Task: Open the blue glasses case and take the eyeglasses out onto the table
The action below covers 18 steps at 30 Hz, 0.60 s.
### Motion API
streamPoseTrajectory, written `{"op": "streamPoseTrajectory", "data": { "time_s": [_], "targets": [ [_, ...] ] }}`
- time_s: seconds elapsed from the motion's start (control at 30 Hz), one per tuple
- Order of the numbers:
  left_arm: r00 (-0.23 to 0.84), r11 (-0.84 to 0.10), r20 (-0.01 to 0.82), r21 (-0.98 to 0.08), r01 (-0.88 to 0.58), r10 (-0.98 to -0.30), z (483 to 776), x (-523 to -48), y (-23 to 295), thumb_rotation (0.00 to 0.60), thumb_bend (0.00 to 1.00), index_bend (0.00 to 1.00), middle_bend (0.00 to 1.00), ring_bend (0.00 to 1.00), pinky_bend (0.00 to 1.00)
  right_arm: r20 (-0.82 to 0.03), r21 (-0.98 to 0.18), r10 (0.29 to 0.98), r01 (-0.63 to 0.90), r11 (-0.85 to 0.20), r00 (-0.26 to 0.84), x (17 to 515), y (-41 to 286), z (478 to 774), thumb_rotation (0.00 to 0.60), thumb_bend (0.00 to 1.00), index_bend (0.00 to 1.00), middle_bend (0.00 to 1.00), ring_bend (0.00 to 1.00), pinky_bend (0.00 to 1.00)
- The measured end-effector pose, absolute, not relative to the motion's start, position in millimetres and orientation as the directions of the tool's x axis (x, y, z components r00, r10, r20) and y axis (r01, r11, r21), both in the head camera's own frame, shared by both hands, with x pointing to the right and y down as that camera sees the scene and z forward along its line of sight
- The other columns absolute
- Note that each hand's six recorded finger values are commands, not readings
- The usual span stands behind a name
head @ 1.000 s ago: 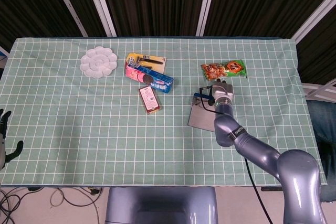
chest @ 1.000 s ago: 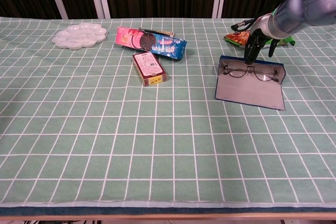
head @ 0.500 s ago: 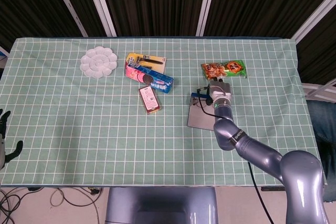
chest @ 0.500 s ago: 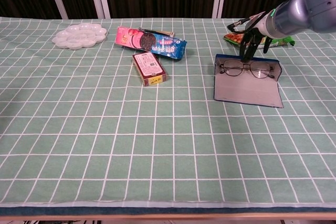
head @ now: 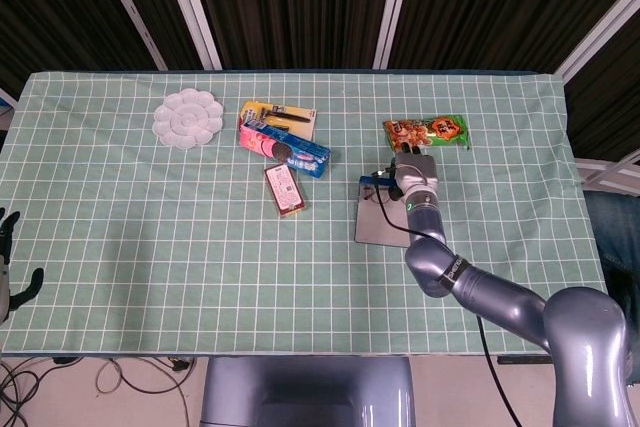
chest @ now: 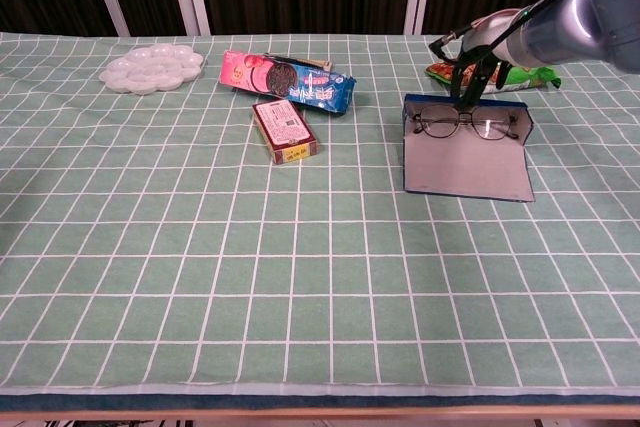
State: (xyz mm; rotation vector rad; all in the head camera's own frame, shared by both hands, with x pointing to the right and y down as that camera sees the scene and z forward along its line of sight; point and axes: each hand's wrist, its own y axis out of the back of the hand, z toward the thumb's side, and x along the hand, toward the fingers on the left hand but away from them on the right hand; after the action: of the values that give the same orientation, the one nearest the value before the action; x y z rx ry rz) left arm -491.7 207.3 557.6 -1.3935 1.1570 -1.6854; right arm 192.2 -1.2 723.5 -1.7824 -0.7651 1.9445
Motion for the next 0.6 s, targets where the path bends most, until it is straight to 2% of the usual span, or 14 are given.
{"op": "streamPoseTrajectory", "data": {
  "time_s": [0.6],
  "targets": [
    [-0.218,-0.396,0.4,-0.916,-0.064,-0.89,557,-492,207,0.6,0.33,0.05,0.0,0.0,0.0,-0.742,-0.669,0.664,0.05,-0.741,-0.088,163,-1,714,0.6,0.54,0.55,0.0,0.0,0.2]
  ]
}}
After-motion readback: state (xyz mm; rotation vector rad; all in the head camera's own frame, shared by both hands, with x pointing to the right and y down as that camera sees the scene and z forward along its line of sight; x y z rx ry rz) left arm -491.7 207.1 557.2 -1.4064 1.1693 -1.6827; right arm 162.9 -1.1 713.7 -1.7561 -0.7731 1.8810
